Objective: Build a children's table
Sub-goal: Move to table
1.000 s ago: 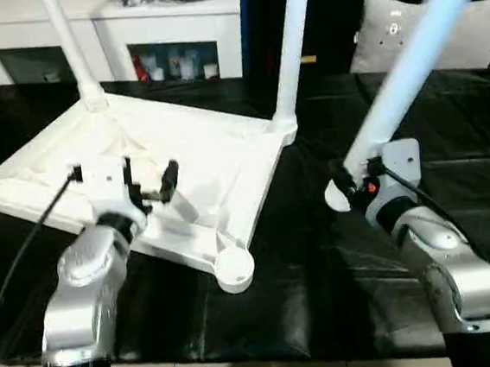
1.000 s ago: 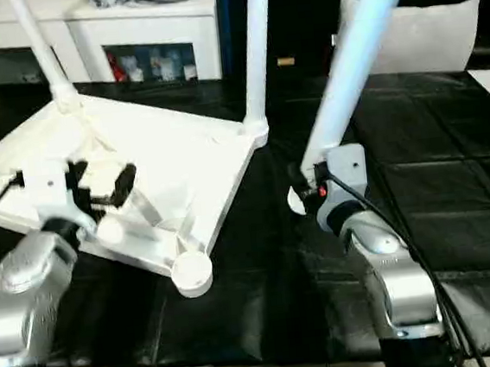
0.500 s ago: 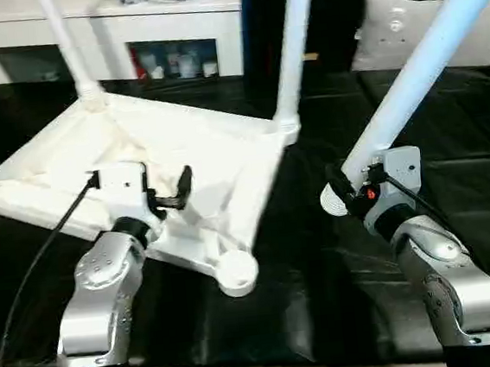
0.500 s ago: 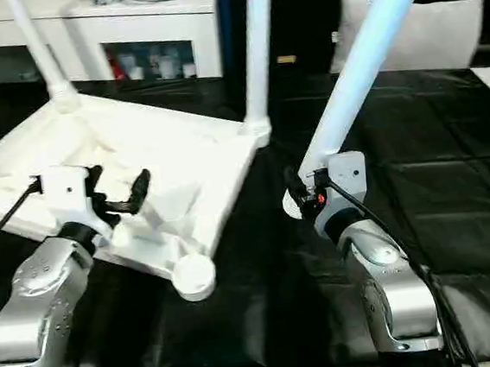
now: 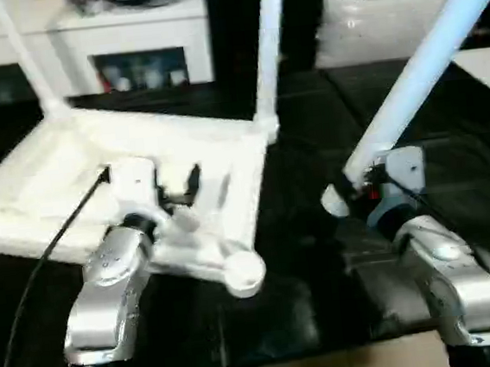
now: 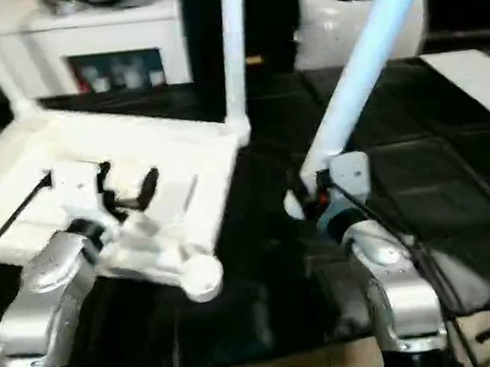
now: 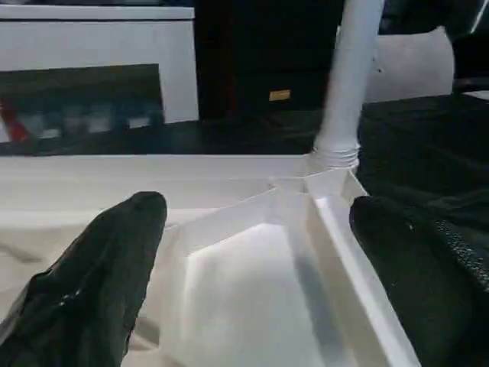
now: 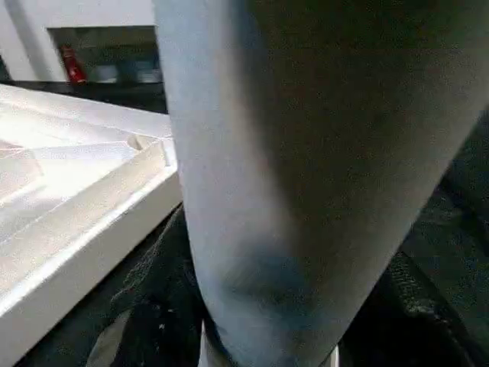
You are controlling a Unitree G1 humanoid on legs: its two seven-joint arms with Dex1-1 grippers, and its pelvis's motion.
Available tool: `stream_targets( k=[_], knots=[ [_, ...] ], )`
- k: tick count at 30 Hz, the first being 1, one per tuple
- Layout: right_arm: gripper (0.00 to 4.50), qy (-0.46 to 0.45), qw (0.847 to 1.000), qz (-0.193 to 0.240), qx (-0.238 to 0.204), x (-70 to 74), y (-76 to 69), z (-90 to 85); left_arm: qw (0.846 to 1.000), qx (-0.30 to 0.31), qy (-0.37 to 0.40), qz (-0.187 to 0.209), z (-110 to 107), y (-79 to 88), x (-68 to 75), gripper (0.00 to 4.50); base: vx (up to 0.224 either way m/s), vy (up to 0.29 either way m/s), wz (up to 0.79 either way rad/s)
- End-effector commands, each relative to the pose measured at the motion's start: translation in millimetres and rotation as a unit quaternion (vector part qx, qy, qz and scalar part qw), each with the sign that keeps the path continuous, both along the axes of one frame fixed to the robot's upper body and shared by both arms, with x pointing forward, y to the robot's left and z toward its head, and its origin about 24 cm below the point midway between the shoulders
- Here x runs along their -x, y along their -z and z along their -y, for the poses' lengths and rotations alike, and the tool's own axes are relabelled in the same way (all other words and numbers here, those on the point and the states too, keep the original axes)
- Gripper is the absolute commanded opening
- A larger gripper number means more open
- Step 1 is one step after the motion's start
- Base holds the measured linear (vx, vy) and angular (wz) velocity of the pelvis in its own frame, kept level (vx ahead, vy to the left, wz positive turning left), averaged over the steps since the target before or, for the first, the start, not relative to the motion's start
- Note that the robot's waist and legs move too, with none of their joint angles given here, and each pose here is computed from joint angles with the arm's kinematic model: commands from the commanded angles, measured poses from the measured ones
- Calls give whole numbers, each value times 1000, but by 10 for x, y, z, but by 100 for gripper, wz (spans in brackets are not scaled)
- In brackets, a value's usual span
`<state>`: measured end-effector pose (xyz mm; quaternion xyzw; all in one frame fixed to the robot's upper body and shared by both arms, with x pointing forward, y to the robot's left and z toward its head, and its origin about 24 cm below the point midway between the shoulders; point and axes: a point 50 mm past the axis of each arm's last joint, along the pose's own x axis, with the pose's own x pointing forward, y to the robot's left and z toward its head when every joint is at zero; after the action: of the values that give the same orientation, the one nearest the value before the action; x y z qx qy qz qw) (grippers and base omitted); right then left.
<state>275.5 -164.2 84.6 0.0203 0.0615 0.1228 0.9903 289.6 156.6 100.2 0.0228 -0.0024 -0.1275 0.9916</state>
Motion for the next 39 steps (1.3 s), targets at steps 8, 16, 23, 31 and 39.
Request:
stream_targets(
  k=[8,16,23,31,39],
  knots=[
    [188,-12,1000,5,1,-15,-26,-46,1000,-8,-8,-2,-33,21,-14,450,-23,105,12],
    [188,-19,1000,0,2,-23,-11,-69,1000,-14,-3,-3,-9,33,-18,450,-27,70,10],
    [188,-21,1000,-2,0,-21,-1,-79,1000,-15,-2,-2,-8,32,-28,450,-10,32,-10],
    [188,-26,999,-11,-29,6,-2,-91,1000,-22,-2,-6,8,72,-14,450,-63,-14,0],
    [188,-35,999,-13,7,7,17,-98,1000,-19,-6,-5,10,71,-19,450,-74,-46,-4]
  ],
)
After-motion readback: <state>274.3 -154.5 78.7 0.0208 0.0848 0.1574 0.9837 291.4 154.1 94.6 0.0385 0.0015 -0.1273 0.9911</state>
